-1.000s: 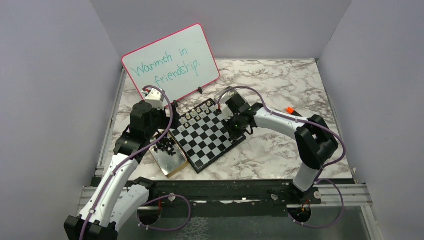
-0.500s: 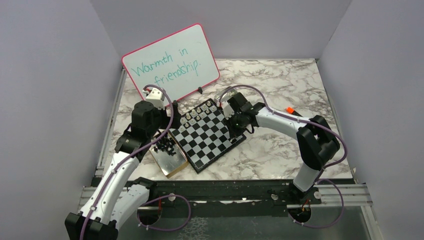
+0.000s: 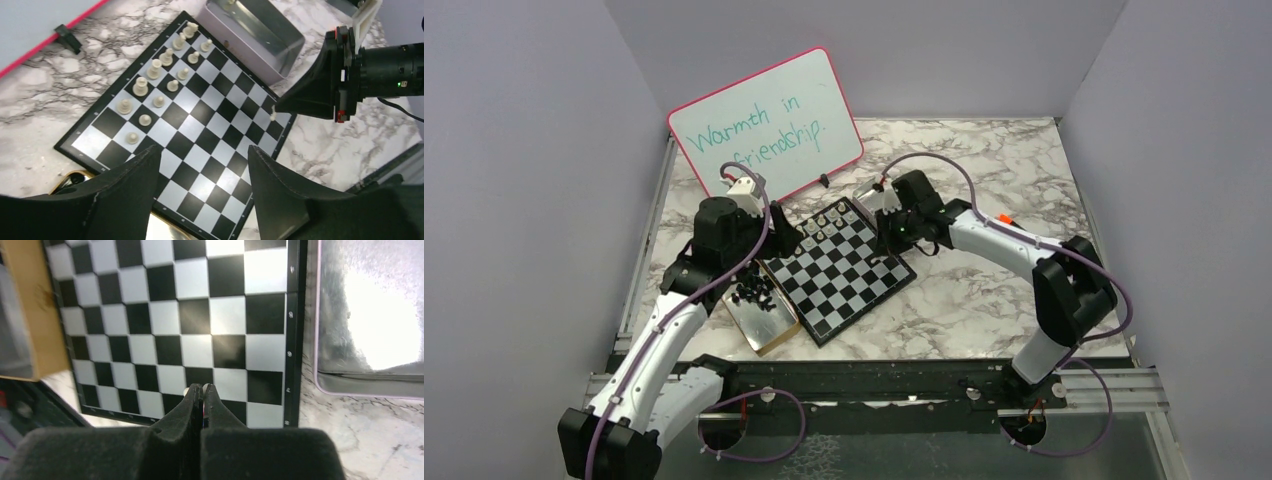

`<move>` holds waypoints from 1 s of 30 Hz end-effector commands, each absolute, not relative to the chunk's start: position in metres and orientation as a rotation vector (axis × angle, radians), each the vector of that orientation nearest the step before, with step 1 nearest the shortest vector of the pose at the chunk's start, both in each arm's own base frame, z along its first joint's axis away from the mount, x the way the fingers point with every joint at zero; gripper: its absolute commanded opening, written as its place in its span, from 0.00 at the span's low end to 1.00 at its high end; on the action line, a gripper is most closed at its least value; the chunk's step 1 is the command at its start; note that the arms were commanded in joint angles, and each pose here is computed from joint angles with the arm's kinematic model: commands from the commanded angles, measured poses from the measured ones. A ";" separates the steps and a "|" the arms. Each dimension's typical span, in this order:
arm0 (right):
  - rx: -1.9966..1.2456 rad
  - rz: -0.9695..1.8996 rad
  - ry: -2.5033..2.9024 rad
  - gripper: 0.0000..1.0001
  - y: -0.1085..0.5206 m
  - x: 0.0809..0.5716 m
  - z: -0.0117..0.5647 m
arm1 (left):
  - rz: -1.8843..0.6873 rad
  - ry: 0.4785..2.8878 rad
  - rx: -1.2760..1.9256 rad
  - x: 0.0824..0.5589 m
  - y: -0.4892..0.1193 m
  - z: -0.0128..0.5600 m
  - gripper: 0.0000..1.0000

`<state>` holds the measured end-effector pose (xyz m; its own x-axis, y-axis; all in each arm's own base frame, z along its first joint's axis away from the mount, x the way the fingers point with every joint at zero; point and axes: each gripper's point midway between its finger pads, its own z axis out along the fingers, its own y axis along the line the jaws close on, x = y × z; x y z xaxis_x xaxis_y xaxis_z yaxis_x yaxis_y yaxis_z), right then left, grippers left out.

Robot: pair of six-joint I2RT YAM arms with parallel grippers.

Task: Set up the chess pieces on the board
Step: Pick up the chess piece from the chessboard, then place the chess piece on the chessboard.

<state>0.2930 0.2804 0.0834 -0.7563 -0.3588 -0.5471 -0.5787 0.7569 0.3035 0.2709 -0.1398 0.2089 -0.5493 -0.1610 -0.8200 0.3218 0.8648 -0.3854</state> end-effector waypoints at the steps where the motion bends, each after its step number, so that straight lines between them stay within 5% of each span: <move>1: -0.422 0.889 2.311 0.01 0.315 0.316 0.156 | -0.872 2.020 0.117 0.267 -0.172 0.240 0.59; 8: -0.140 1.185 2.177 0.01 0.340 0.320 0.194 | -0.985 2.022 0.080 0.274 -0.191 0.233 0.40; 30: -0.118 1.367 2.112 0.01 0.356 0.315 0.202 | -1.016 1.983 0.115 0.302 -0.235 0.226 0.32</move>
<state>0.3153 0.3505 0.1948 -0.8107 0.2447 -0.5318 -0.3557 0.5156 0.7795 0.2875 -0.2280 0.2035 -0.6692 -0.2408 -0.7030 0.3986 0.6821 -0.6130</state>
